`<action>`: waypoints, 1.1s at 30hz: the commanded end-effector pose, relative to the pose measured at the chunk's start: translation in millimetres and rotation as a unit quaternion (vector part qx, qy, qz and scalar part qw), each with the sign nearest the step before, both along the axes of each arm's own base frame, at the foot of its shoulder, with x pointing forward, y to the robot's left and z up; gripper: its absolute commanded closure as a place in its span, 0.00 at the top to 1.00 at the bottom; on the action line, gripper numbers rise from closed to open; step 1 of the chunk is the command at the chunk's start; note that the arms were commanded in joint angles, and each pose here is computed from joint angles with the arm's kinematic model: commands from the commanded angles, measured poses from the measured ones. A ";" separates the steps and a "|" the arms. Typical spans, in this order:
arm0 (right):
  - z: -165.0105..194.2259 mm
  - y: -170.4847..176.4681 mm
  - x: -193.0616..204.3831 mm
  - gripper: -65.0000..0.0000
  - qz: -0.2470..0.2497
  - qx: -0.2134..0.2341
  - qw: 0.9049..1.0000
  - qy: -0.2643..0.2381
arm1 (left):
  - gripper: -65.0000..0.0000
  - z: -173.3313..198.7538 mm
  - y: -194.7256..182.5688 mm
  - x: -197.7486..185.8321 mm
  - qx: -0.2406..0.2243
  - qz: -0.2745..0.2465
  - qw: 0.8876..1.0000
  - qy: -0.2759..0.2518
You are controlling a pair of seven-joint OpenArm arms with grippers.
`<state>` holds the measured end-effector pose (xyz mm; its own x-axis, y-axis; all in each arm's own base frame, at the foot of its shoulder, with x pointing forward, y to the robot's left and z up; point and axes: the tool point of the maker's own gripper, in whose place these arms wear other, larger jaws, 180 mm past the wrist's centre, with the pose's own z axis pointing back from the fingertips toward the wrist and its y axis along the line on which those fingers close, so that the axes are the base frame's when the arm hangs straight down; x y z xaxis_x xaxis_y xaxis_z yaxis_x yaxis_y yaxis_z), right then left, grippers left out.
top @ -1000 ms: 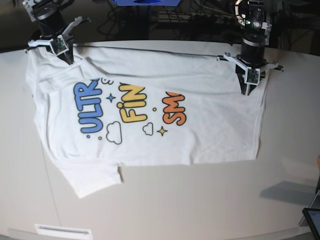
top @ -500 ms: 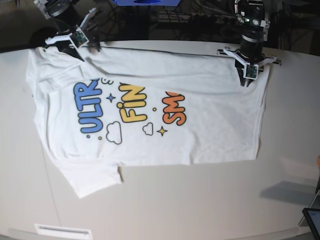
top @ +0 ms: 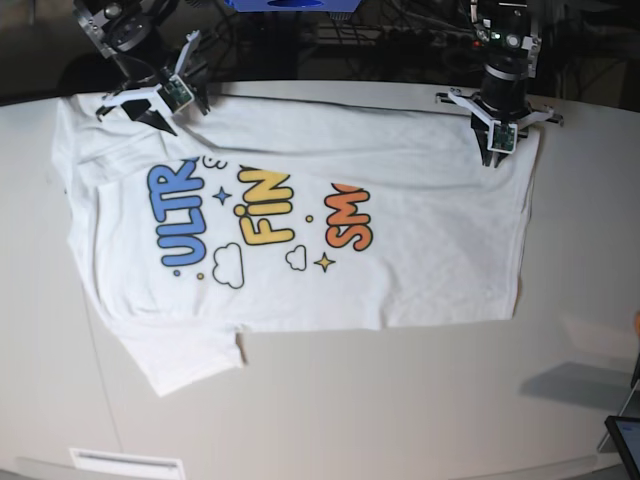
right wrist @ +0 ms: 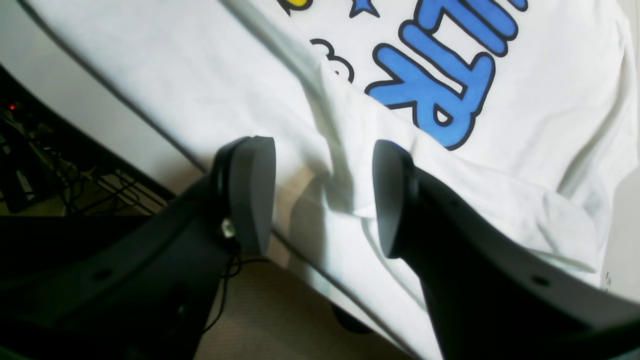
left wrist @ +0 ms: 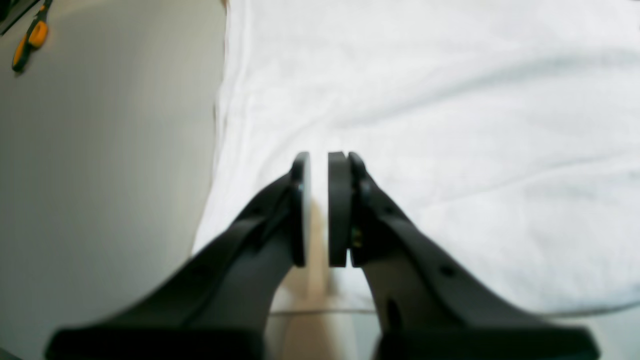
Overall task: Fold the T-shirt properly
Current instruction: 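Hold the folded edge with both grippers and tug it straight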
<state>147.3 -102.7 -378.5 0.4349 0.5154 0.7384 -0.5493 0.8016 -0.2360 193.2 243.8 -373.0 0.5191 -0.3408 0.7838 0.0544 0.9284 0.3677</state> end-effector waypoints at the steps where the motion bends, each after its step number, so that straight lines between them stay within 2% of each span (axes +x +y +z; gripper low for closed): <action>1: 6.1 0.8 3.3 0.46 -0.001 0.008 1.000 -0.014 | 0.09 10.2 2.4 3.9 0.008 -0.004 1.000 -0.019; 7: 3.4 -2.7 9.1 0.46 -0.006 0.001 1.000 -0.012 | 0.09 10.2 2.4 3.9 0.008 -0.004 1.000 -0.019; 14: 0.8 -29.1 20.6 0.46 -0.036 -0.032 0.999 -0.006 | 0.09 9.8 2.9 2.7 0.008 -0.003 1.000 -0.018; 33: -4.1 -23.8 8.9 0.46 -0.043 -0.023 0.999 0.010 | 0.09 11.1 3.1 5.4 0.009 -0.003 1.000 -0.021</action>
